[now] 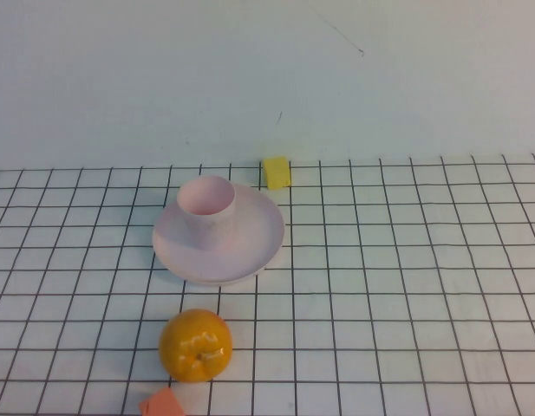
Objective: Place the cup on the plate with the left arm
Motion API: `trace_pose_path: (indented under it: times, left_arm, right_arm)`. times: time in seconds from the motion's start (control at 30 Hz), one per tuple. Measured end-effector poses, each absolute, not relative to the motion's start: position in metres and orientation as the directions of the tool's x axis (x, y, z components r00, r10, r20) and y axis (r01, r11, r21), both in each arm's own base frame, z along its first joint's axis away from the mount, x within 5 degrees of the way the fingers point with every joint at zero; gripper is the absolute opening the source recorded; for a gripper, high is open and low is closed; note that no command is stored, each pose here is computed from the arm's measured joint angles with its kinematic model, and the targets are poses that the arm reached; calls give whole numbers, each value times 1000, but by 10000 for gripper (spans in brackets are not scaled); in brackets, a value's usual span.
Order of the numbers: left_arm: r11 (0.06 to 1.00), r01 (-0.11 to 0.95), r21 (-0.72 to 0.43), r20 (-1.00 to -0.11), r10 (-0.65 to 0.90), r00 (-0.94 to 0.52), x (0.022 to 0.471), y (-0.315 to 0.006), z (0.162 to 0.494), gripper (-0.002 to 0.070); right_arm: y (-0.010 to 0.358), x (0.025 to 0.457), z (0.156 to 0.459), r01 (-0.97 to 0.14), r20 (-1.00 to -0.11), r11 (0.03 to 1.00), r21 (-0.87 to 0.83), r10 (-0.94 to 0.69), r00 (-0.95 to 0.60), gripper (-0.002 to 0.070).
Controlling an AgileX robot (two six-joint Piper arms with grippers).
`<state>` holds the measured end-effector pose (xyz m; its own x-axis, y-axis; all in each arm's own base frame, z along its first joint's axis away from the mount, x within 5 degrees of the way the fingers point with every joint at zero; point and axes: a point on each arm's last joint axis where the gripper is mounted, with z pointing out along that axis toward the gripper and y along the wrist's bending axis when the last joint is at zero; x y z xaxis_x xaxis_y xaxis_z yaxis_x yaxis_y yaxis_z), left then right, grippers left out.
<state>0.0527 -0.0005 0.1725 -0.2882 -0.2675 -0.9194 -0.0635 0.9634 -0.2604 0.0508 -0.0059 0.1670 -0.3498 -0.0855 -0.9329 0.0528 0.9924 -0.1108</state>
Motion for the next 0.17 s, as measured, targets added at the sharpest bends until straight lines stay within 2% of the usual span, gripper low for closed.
trace_pose_path:
  times: [0.17]
  left_arm:
    - [964,-60,-260,-919,-267,-289,53,-1,173,-1]
  right_arm:
    - [-6,51,167,53,-933,992,-111,-86,-350,-2]
